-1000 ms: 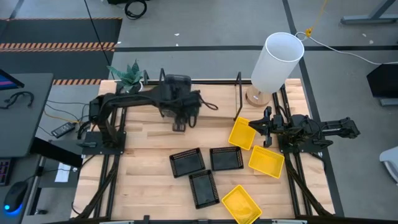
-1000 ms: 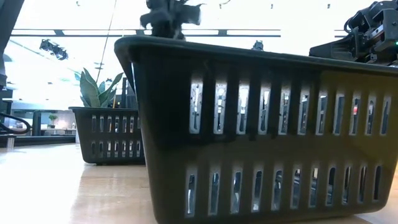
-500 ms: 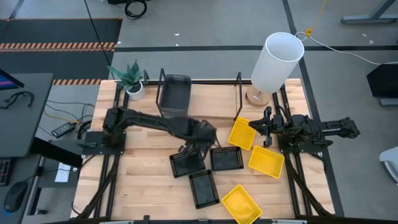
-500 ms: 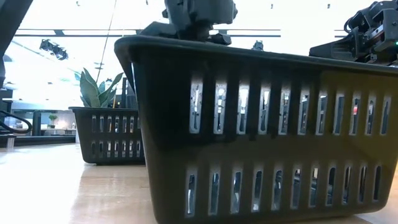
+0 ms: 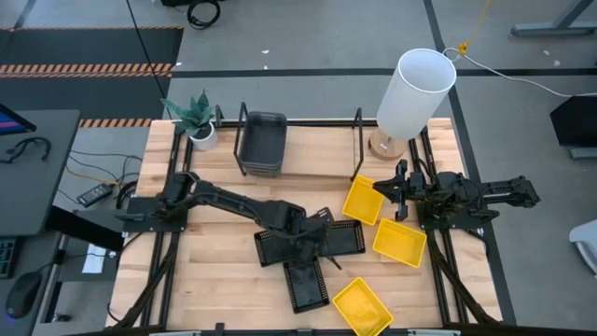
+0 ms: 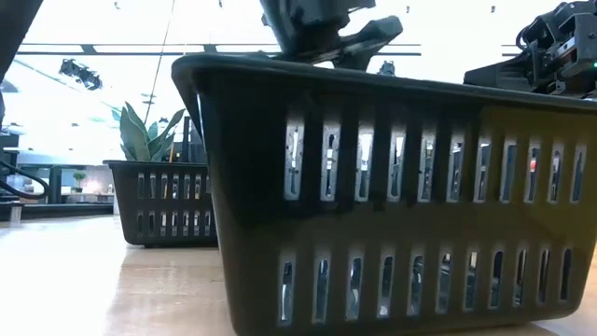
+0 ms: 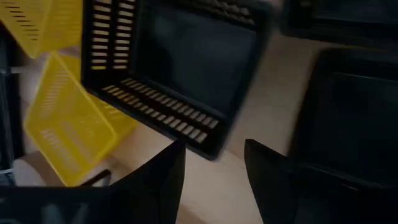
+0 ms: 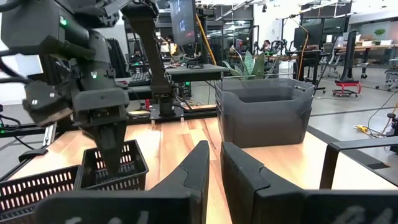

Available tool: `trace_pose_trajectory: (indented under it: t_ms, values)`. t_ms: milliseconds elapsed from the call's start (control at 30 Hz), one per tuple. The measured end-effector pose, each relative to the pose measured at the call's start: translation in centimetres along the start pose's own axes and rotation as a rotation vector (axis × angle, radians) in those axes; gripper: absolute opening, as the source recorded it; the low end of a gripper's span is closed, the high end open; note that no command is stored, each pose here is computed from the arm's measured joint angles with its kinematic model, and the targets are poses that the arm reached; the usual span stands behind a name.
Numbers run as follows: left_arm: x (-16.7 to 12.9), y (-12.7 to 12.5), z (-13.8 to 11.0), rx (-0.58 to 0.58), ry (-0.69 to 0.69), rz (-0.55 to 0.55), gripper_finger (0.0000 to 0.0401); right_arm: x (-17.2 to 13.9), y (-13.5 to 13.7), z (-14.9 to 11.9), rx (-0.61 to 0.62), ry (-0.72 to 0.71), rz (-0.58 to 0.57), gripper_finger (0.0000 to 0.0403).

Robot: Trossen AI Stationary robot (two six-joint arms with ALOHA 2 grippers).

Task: Stack baskets on shelf by color
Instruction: Stack the top right black basket on the top left black basket

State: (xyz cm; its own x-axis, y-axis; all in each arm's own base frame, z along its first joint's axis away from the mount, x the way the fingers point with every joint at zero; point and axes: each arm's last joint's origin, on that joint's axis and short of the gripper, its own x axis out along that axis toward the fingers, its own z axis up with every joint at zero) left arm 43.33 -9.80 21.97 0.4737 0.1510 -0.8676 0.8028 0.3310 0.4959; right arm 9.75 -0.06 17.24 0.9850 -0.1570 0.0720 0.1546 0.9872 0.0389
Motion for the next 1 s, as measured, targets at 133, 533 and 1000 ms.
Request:
trace_pose_trajectory:
  t_ms: [133,533,1000]
  values:
    - [1.1,-0.2,0.1,0.011,0.027,0.002,0.0172,0.0,0.0,0.0,0.000,0.000,0.000,0.0045]
    - [2.6,-0.4,0.1,0.056,0.038,-0.009,0.0172,0.1,0.0,0.1,0.002,-0.011,0.006,0.0045]
    - [4.4,-0.2,-1.0,0.043,0.038,-0.058,0.0172,0.1,0.0,0.2,0.004,-0.019,0.001,0.0045]
